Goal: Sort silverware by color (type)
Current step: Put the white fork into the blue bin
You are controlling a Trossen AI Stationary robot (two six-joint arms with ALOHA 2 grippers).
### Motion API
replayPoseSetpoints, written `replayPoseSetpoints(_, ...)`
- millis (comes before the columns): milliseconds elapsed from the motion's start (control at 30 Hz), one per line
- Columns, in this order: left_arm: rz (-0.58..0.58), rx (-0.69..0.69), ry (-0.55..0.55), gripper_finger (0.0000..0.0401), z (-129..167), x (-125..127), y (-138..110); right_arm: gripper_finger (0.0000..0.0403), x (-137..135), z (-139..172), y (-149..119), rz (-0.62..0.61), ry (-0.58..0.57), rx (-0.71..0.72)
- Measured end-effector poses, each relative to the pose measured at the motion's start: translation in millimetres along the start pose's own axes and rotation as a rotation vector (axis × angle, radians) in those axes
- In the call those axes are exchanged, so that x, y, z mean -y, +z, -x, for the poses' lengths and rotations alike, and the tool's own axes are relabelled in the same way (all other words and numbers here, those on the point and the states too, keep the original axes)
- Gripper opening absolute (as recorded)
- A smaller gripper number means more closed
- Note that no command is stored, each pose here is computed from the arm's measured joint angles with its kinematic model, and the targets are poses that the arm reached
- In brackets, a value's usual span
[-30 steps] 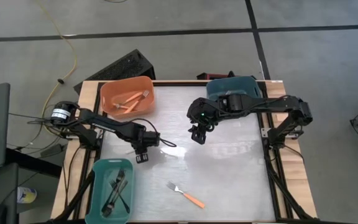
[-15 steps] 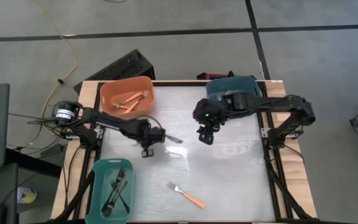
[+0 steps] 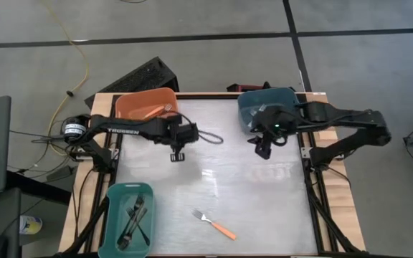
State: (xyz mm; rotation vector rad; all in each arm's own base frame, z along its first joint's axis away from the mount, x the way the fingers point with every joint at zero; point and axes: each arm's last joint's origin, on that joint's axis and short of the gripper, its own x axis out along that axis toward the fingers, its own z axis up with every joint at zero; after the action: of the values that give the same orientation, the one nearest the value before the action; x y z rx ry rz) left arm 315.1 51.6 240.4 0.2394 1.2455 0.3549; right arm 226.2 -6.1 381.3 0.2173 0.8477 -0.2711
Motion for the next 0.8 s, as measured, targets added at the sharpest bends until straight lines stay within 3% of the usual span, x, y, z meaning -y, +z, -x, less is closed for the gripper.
replayPoseSetpoints(167,0.136,0.144,-0.065,0.0019,24.2,-32.3,10.5,0.0221,12.9,-9.3,-33.0,-0.145,0.05,0.153)
replayPoseSetpoints(367,0.359,0.638,-0.261,0.0019,78.3,-65.4,29.2,0.0221,11.0,-44.7,-47.8,-0.263,0.18,0.431)
replayPoseSetpoints(467,0.454,0.854,-0.326,0.0019,101.6,-80.3,34.7,0.0221,5.4,-60.2,-47.9,-0.251,0.222,0.509)
replayPoseSetpoints(600,0.507,1.044,-0.446,0.0019,118.1,-87.1,43.1,0.0221,-2.0,-78.7,-40.3,-0.223,0.243,0.56)
replayPoseSetpoints(800,0.521,1.132,-0.582,0.0019,120.9,-81.4,54.4,0.0221,-11.3,-105.4,-27.8,-0.066,0.249,0.646)
